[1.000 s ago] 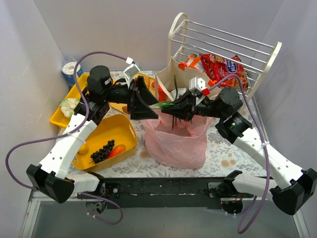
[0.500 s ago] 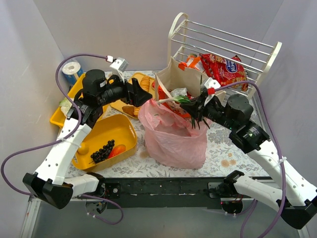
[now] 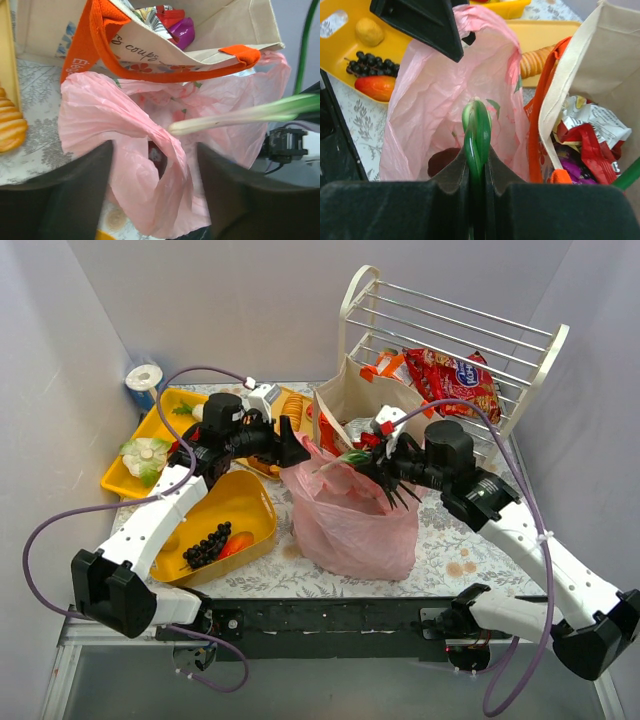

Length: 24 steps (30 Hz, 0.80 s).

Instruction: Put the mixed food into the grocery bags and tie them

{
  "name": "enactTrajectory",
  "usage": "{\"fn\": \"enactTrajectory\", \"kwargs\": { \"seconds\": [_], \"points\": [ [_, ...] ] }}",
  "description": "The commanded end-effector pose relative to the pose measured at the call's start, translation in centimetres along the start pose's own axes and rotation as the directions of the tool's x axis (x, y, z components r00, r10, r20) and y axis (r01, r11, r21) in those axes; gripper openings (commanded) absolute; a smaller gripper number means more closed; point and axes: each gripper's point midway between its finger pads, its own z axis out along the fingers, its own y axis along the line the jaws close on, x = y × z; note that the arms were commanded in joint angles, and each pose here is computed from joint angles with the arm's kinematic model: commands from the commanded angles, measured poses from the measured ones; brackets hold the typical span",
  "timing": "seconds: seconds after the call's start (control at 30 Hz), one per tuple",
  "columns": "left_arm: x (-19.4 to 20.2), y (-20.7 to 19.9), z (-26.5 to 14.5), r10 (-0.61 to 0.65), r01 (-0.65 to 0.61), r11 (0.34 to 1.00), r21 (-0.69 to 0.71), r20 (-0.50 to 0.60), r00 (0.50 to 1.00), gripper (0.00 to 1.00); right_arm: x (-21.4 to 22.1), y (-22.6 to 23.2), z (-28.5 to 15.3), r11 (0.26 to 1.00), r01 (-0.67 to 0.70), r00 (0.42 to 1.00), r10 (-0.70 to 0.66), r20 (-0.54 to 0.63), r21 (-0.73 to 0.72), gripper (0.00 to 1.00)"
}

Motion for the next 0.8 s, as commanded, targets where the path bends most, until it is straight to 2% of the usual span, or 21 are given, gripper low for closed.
{"fn": "enactTrajectory", "kwargs": {
  "seconds": [0.0,0.03,0.07,0.1,0.2,0.4,0.57,0.77],
  "points": [
    [-0.1,-1.4,-0.1,0.02,-0.022,0.996,0.084,0.029,0.999,0.48,-2.0,0.7,0.8,0.993,0.077,0.997,-0.074,0.032,-0.086,0.01],
    [-0.5,-1.9,-0.3,0.034,-0.039,0.994,0.104,0.05,0.998,0.4,-1.7,0.7,1.5,0.992,0.079,0.997,-0.077,0.019,-0.101,0.01],
    [-0.4,-2.0,-0.3,0.034,-0.04,0.993,0.112,0.055,0.998,0.25,-1.9,1.0,1.9,0.988,0.083,0.996,-0.081,0.025,-0.126,0.01],
    [0.0,-1.9,-0.2,0.028,-0.034,0.992,0.118,0.051,0.998,0.17,-1.9,1.2,2.2,0.987,0.084,0.996,-0.081,0.028,-0.14,0.01],
    [0.0,-2.1,-0.4,0.041,-0.049,0.991,0.127,0.064,0.997,0.0,-2.6,2.1,3.4,0.978,0.104,0.994,-0.094,0.064,-0.182,0.01],
    [0.8,-3.3,-1.0,0.067,-0.079,0.977,0.196,0.07,0.995,0.0,-3.7,3.4,5.7,0.96,0.134,0.989,-0.112,0.101,-0.245,0.01],
    [-0.2,-3.2,-1.7,0.088,-0.109,0.981,0.16,0.134,0.987,0.0,0.3,4.9,7.7,0.953,0.058,0.998,-0.057,0.011,-0.296,0.01],
    [-1.7,-3.0,-2.5,0.122,-0.148,0.984,0.1,0.223,0.967,0.0,5.2,7.4,6.5,0.949,-0.073,0.991,0.036,-0.127,-0.308,0.01]
  ]
}}
